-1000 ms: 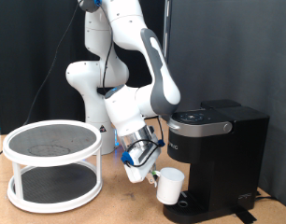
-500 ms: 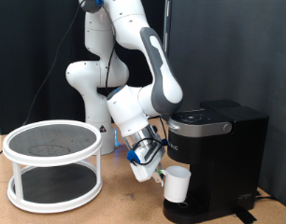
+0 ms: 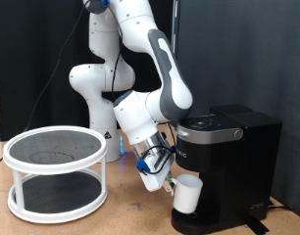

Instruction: Make a cup of coffee with the keurig machine

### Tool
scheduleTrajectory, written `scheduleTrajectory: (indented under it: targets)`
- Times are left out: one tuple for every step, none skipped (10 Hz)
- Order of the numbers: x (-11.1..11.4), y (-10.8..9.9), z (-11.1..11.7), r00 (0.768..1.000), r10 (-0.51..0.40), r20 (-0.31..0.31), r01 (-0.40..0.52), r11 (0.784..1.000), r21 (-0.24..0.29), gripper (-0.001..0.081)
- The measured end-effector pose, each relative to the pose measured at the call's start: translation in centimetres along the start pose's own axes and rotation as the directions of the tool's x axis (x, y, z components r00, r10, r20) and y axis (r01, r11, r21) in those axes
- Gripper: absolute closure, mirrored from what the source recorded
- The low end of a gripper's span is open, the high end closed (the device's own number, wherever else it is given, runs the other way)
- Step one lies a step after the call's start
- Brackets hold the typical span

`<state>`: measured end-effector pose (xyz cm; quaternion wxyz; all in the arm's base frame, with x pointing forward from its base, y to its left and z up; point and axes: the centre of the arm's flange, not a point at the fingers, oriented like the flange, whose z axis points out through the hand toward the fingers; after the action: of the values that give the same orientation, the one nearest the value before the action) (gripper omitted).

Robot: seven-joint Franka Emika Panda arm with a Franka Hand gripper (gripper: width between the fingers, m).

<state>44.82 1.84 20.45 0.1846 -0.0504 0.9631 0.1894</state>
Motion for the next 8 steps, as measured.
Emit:
scheduleTrajectory:
  targets:
    - [0.04,0.01,0.01,1.0,0.007,0.003,-0.007,1.0,0.001,0.0615]
    - [0.05,-0.01,0.01,1.0,0.011,0.004,-0.011,1.0,0.003,0.0615]
    - [0.04,-0.04,-0.01,1.0,0.012,0.005,-0.012,1.0,0.005,0.0431]
    - [0.03,-0.05,-0.01,1.0,0.013,0.005,-0.013,1.0,0.006,0.0431]
    - [0.03,-0.05,-0.01,1.0,0.014,0.005,-0.014,1.0,0.006,0.0296]
    - [-0.12,-0.08,0.02,1.0,0.004,-0.009,-0.004,1.0,-0.005,0.0132]
    - [-0.35,-0.23,0.03,1.0,-0.003,-0.03,0.002,1.0,-0.019,0.0132]
    - [-0.3,-0.41,0.02,0.999,-0.019,-0.051,0.017,0.999,-0.033,0.0089]
